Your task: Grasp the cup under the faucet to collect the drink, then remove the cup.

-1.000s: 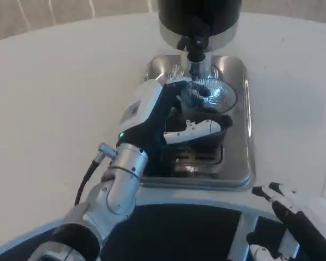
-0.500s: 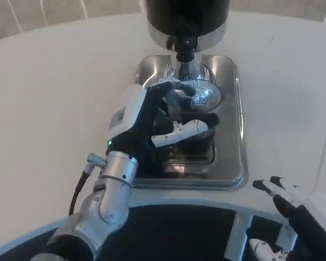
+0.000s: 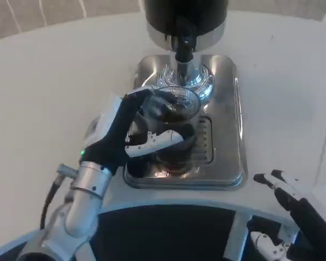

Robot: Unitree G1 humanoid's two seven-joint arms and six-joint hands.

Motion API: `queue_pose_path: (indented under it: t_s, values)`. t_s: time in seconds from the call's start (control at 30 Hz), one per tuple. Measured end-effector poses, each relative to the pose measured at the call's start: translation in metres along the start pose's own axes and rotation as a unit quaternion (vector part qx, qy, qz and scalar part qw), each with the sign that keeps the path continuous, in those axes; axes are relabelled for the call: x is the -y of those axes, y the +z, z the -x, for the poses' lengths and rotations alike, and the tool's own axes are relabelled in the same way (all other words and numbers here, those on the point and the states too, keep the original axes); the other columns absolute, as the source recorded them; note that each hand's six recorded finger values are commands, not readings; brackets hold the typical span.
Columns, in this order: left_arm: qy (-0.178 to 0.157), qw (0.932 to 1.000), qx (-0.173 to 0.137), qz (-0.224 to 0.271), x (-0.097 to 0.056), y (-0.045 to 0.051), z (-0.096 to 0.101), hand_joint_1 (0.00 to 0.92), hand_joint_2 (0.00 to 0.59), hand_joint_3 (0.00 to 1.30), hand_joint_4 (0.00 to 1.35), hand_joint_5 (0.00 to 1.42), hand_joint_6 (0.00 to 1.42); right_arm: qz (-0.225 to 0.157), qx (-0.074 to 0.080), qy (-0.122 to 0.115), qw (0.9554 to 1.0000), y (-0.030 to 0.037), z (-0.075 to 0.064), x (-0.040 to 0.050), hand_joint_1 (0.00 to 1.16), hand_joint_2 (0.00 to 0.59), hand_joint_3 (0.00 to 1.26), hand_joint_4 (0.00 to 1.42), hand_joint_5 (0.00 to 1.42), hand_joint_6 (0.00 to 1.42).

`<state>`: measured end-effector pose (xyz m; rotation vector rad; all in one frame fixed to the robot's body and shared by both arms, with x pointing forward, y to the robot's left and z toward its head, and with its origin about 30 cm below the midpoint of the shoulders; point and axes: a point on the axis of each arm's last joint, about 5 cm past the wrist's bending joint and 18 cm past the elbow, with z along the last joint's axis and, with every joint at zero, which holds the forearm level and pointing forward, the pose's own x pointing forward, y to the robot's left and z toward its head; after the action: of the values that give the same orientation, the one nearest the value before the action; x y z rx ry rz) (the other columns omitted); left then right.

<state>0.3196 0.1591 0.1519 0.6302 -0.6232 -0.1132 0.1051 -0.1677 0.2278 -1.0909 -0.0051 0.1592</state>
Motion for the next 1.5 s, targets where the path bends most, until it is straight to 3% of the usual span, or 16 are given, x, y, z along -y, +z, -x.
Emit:
queue_pose_path:
  t_s: [0.63, 1.07, 1.5]
  values:
    - [0.013, 0.9995, 0.026, -0.016, -0.05, -0.0158, 0.045, 0.624, 0.04, 0.95, 1.12, 1.4, 0.99, 0.047, 0.046, -0.015, 0.9977, 0.007, -0.004, 0.0059, 0.35, 0.478, 0.08, 0.0, 0.0, 0.0]
    - [0.021, 0.9982, 0.054, -0.017, -0.076, -0.0095, 0.079, 0.621, 0.03, 0.95, 1.12, 1.4, 1.02, 0.076, 0.079, -0.016, 0.9938, 0.0182, -0.009, 0.0086, 0.34, 0.492, 0.06, 0.0, 0.0, 0.0]
    - [0.009, 0.9968, 0.073, -0.031, -0.094, 0.0029, 0.106, 0.625, 0.023, 0.95, 1.11, 1.4, 1.02, 0.117, 0.115, -0.013, 0.9863, 0.0313, -0.009, 0.0028, 0.35, 0.499, 0.05, 0.0, 0.0, 0.0]
